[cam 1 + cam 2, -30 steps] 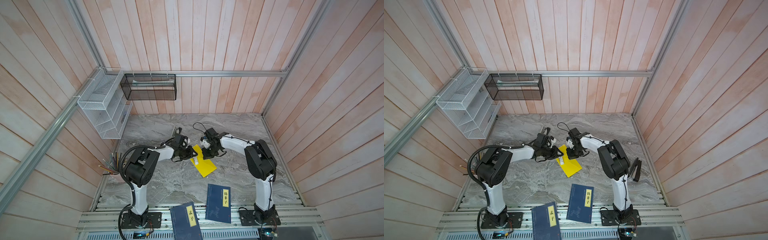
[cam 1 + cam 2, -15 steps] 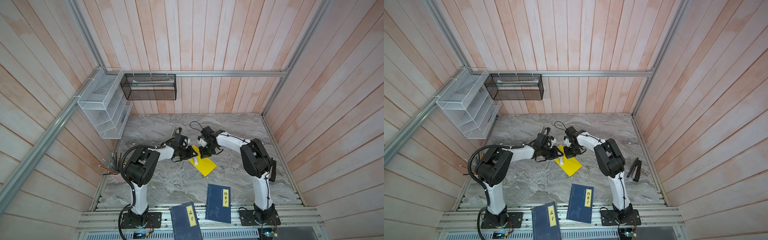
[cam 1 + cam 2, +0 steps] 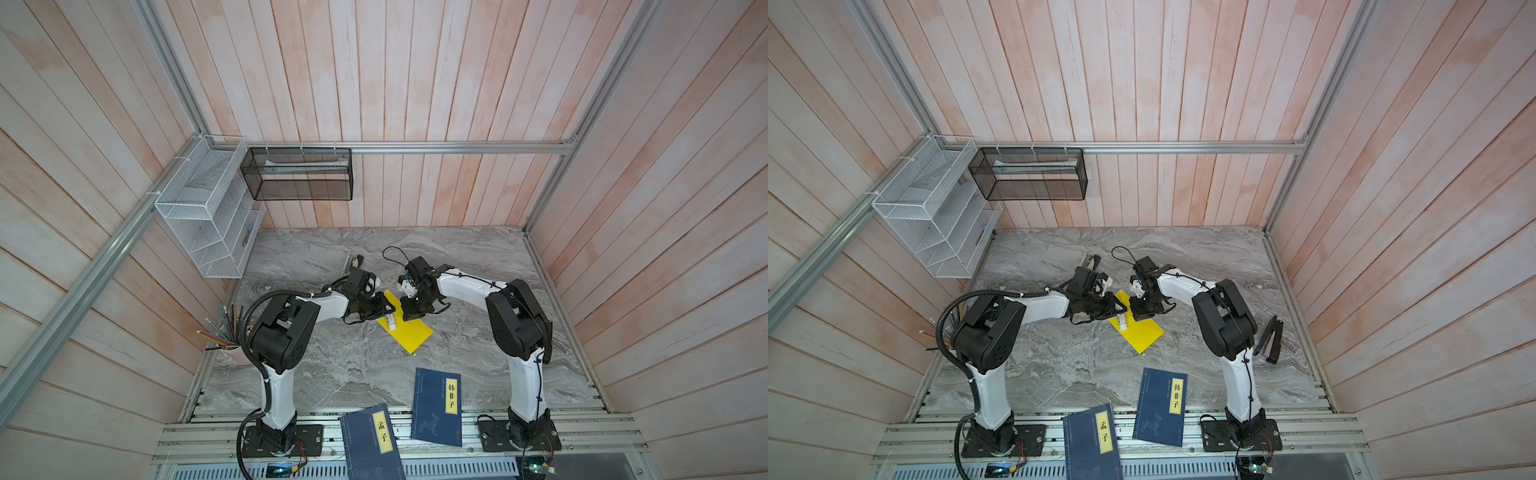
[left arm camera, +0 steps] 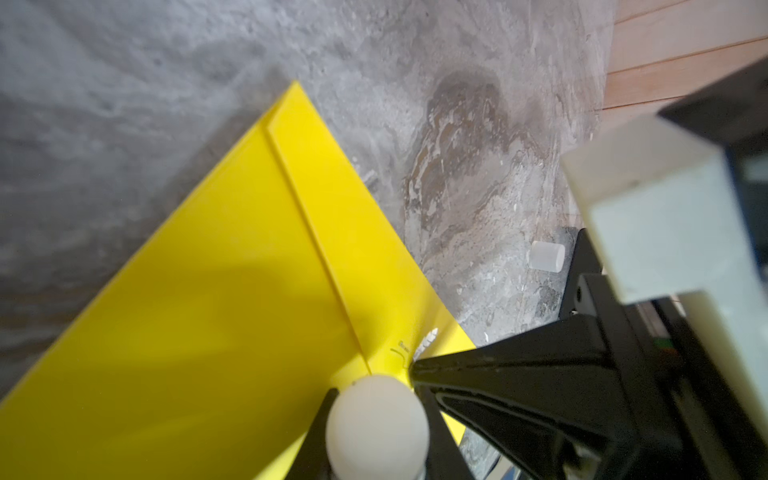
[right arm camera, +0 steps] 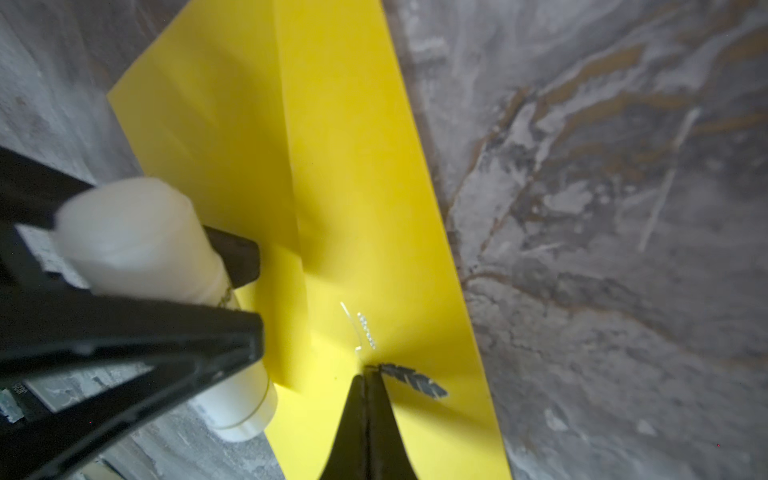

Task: Place the letter into the envelope and seal it

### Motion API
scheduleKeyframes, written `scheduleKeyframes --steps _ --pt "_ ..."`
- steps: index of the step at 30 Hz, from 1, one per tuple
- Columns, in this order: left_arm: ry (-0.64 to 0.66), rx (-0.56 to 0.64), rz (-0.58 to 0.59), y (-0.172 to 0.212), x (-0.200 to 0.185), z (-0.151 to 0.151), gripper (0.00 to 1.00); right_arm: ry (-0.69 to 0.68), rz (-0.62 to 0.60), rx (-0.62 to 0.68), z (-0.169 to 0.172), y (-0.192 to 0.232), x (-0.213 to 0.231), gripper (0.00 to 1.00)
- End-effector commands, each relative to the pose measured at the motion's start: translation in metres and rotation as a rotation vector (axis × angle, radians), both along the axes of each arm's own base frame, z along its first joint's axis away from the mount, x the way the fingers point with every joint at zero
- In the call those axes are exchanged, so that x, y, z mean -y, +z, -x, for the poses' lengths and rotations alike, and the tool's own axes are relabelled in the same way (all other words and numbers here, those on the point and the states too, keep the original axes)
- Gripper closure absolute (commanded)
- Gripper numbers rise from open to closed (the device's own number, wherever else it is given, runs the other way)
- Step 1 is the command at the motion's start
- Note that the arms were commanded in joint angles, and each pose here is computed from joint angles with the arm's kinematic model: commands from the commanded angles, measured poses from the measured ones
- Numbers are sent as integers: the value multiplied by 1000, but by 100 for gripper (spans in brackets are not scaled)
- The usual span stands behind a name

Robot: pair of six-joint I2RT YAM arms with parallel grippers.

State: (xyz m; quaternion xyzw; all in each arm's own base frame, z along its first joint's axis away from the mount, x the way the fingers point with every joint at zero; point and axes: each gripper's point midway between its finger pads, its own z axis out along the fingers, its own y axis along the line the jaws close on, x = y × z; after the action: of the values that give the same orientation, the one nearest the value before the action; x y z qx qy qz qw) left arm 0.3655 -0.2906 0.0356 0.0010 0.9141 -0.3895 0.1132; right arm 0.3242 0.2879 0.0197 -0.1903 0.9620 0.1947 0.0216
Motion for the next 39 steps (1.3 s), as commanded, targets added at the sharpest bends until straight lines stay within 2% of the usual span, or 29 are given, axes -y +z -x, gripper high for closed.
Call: scheduleKeyframes --steps 1,6,14,20,29,36,39 --pt "8 -41 -94 -30 -16 7 100 -27 125 -97 22 -29 31 100" --pt "5 -42 -87 -30 -14 7 100 -35 29 -92 8 -15 5 100" --pt "1 -43 -83 -30 -13 6 100 -37 -49 -121 0 -11 -20 100" --pt "0 -45 -86 -31 -13 7 100 -38 -37 -142 5 -18 -16 100" --pt "23 -42 -88 -26 -25 8 100 -89 91 -130 8 -33 24 100" --pt "16 -47 -64 -25 -22 5 100 -92 -93 -131 -2 -2 -17 100" --pt "12 -50 -61 -26 -20 5 100 -89 -119 -129 -7 5 -28 100"
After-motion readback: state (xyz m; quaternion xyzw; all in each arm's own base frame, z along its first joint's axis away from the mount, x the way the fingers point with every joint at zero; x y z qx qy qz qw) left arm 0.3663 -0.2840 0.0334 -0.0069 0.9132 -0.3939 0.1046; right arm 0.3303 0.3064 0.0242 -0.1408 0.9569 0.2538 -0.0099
